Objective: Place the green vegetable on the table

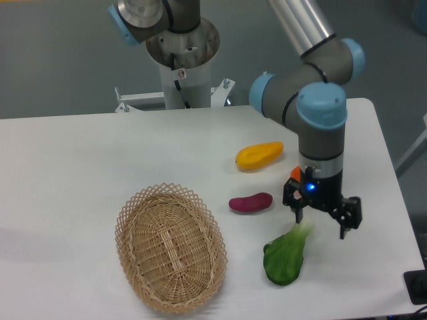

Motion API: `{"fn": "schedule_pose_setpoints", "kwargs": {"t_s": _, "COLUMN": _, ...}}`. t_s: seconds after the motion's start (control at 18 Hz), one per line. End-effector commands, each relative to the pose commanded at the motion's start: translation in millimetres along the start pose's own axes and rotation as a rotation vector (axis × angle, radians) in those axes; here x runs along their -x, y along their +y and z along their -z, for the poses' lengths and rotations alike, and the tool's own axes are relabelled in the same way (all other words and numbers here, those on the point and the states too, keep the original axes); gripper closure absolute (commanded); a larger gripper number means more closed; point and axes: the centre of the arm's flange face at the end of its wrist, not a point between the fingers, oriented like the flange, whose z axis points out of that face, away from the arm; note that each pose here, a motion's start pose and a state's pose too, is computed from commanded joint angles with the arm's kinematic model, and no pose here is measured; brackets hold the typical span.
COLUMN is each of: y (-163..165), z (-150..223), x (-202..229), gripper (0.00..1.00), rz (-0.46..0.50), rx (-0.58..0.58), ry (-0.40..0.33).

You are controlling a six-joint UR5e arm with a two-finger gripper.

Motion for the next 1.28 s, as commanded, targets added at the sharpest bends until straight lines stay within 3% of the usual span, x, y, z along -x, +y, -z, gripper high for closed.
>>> {"fn": "schedule_pose_setpoints", "kwargs": {"t_s": 0.44, "y": 72, "z": 55, "x": 36, "gripper": 0.0, "rz": -0.193, "rx": 0.081, "ry": 0.105}}
{"fn": "schedule_pose_setpoints", "kwargs": {"t_s": 0.56, "y": 92, "z": 54, "x": 38, "gripper": 0.0, "rz": -0.256, "rx": 0.093, "ry": 0.154}}
{"fn": "schedule_pose_setpoints", "kwargs": {"t_s": 0.72, "y": 112, "z": 64, "x": 41, "gripper": 0.0, "rz": -0.305, "rx": 0.101, "ry": 0.163}}
{"fn": "schedule_pose_setpoints", "kwargs": {"t_s": 0.94, "y": 118, "z": 65, "x": 39, "gripper": 0.0, "rz": -0.366, "rx": 0.104, "ry": 0.192}}
{"fn": "schedule_pose_setpoints", "kwargs": {"t_s": 1.28, "y": 117, "z": 66, "x": 39, "gripper": 0.0, "rz": -0.37, "rx": 0.107, "ry": 0.191}}
